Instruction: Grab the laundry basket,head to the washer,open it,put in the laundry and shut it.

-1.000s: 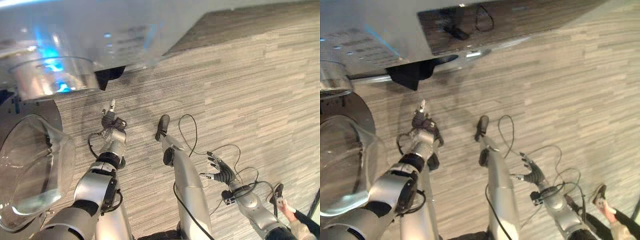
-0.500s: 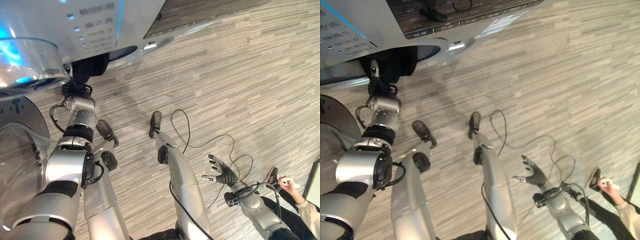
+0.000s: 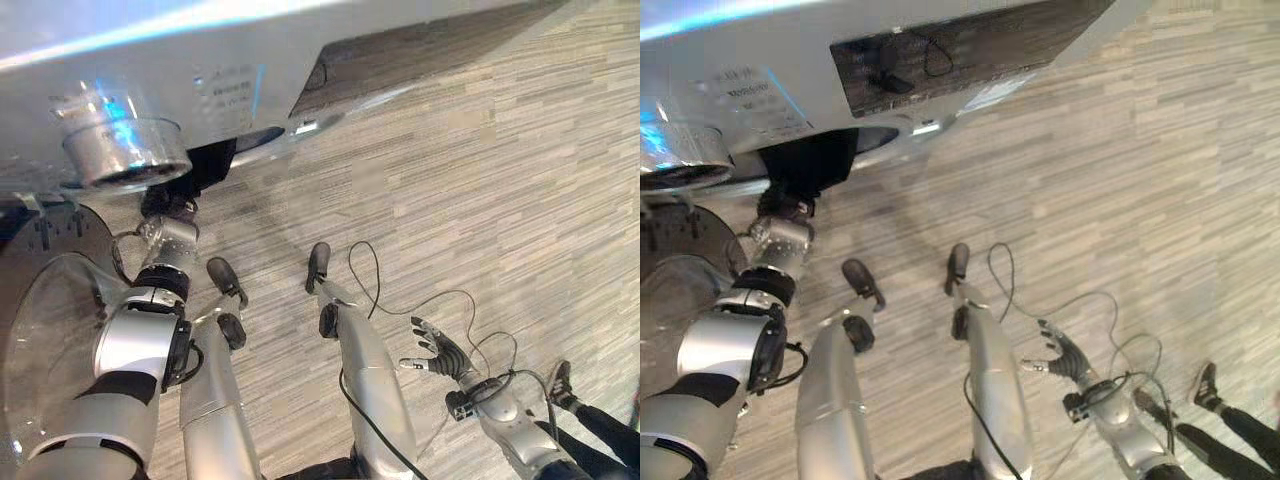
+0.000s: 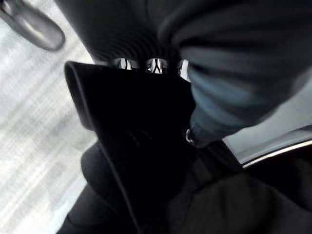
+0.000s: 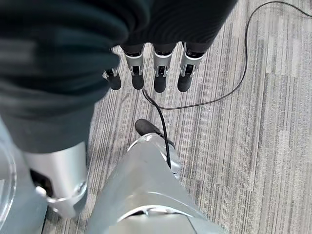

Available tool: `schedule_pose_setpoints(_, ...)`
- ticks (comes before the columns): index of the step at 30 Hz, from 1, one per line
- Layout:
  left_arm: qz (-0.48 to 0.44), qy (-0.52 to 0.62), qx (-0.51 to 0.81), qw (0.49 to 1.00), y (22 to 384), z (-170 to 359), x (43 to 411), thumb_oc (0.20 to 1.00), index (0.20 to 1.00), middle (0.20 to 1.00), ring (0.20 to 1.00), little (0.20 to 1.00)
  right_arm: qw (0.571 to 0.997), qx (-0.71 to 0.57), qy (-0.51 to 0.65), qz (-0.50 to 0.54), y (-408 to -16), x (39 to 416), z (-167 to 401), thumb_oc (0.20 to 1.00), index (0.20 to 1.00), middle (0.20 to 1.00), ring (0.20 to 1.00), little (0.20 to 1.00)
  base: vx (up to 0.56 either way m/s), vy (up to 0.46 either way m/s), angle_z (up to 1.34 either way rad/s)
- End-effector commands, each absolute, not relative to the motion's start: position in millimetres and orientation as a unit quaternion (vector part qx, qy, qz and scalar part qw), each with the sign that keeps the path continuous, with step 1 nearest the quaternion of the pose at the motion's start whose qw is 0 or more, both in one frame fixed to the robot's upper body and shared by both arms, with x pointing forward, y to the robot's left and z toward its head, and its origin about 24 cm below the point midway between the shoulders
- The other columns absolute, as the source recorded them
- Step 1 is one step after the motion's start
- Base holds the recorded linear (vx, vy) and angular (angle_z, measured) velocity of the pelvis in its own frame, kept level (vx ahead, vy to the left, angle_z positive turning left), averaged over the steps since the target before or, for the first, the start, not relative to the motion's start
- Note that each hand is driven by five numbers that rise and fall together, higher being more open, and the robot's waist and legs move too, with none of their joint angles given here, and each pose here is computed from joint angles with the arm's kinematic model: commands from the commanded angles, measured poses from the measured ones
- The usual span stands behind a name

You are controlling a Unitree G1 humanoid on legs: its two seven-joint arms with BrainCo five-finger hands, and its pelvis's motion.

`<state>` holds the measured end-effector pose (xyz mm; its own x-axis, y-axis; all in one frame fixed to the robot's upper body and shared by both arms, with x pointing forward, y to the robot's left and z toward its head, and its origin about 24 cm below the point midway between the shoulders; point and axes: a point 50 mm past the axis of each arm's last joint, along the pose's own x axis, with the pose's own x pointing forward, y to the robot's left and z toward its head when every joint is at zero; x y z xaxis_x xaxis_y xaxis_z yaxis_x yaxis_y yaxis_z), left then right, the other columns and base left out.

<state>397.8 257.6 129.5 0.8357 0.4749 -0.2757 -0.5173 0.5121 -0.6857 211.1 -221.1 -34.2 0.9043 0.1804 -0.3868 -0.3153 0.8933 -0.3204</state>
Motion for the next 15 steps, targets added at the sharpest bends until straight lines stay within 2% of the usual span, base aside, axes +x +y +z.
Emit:
schedule_pose_setpoints(1, 0.195, -0.199, -0.379, 0.882, 265, 255, 406, 0.200, 0.200, 0.200, 0.200, 0.200, 0.940, -0.226, 0.219, 0.129, -247, 188, -40, 1.000, 1.000, 1.000, 1.000, 1.000, -0.01, -0.044, -0.04)
schedule_pose_setpoints(4, 0.127, -0.282, -0.407, 0.860, 242, 317, 402, 0.200, 0.200, 0.200, 0.200, 0.200, 0.939, -0.236, 0.220, 0.118, -257, 189, -36, 1.000, 1.000, 1.000, 1.000, 1.000, -0.02, -0.036, 0.04)
schedule_pose_setpoints(7, 0.063, -0.323, -0.447, 0.832, 209, 349, 396, 0.200, 0.200, 0.200, 0.200, 0.200, 0.943, -0.236, 0.210, 0.108, -259, 191, -31, 1.000, 1.000, 1.000, 1.000, 1.000, -0.02, -0.010, 0.06)
schedule_pose_setpoints(10, 0.045, -0.327, -0.447, 0.831, 196, 353, 395, 0.200, 0.200, 0.200, 0.200, 0.200, 0.945, -0.237, 0.200, 0.105, -257, 194, -27, 1.000, 1.000, 1.000, 1.000, 1.000, -0.02, 0.011, 0.09)
schedule_pose_setpoints(14, 0.075, -0.309, -0.418, 0.851, 203, 347, 399, 0.200, 0.200, 0.200, 0.200, 0.200, 0.946, -0.244, 0.187, 0.106, -256, 198, -22, 1.000, 1.000, 1.000, 1.000, 1.000, -0.04, 0.050, -0.03)
schedule_pose_setpoints(15, 0.089, -0.299, -0.411, 0.857, 207, 341, 402, 0.319, 0.319, 0.319, 0.319, 0.319, 0.946, -0.244, 0.187, 0.103, -256, 198, -22, 1.000, 1.000, 1.000, 1.000, 1.000, -0.01, 0.038, -0.07)
